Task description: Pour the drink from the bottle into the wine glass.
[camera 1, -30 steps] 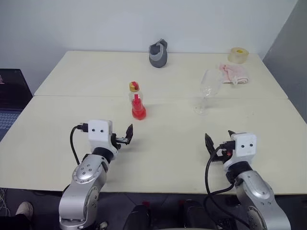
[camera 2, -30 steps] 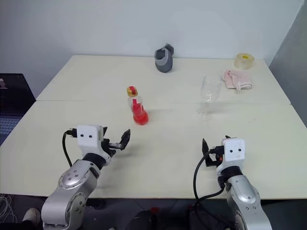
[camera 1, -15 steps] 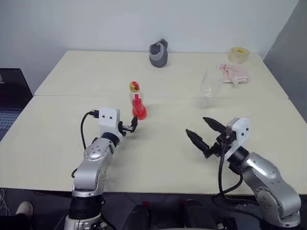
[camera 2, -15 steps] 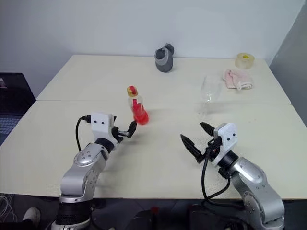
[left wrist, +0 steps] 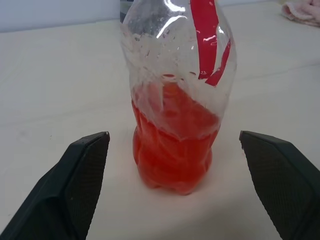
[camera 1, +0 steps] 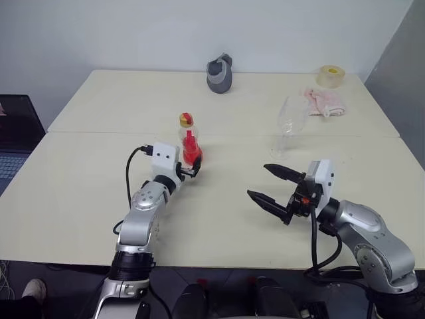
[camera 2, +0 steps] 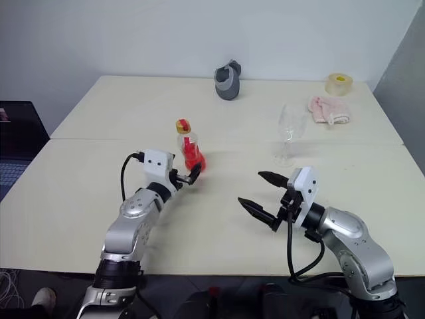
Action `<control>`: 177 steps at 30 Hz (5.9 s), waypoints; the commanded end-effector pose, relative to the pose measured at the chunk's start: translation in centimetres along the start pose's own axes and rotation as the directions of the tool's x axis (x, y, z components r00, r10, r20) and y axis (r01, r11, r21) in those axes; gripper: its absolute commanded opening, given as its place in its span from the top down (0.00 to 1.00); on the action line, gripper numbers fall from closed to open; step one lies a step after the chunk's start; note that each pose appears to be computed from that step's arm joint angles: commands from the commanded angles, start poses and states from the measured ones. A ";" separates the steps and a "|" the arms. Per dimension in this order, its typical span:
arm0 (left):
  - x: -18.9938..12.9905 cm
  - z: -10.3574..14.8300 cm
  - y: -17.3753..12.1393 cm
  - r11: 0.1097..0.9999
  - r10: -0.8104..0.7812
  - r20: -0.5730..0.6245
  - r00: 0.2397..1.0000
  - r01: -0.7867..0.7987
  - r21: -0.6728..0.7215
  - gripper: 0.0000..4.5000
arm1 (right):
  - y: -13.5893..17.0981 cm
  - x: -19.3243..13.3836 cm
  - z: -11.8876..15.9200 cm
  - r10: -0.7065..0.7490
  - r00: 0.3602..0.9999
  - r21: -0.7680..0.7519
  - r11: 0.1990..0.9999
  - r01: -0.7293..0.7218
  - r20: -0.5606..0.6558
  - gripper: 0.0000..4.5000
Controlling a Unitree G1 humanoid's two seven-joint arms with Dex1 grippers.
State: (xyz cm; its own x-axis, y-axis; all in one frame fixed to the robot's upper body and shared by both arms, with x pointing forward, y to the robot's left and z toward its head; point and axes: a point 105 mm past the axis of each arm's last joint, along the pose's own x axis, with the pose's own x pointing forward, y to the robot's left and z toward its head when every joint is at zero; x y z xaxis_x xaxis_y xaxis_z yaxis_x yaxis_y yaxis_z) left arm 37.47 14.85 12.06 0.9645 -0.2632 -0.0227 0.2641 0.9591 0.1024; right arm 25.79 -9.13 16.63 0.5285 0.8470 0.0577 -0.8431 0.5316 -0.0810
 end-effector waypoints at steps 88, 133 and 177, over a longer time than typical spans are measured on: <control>3.4 7.1 -10.1 0.748 -0.660 0.135 0.739 0.629 0.210 0.69 | -6.3 9.1 7.4 -0.190 0.980 0.110 0.977 0.183 0.055 0.72; -3.8 9.4 -7.3 0.658 -0.748 0.171 0.641 0.749 0.073 0.77 | -1.1 7.0 10.9 0.476 0.879 -0.037 0.880 -0.474 0.041 0.72; -0.1 9.4 -6.2 0.728 -0.686 0.174 0.707 0.671 0.144 0.78 | -2.8 11.5 10.9 0.043 0.991 -0.098 0.995 -0.031 0.127 0.22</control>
State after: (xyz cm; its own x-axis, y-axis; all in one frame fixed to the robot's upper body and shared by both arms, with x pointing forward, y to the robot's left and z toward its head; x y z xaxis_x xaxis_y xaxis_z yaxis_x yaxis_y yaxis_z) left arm 36.36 8.34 19.07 0.5272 -0.8489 0.0376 0.8380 0.5267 0.1426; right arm 33.69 -1.11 26.85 0.4990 0.8569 0.1292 -0.8452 0.5142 -0.1456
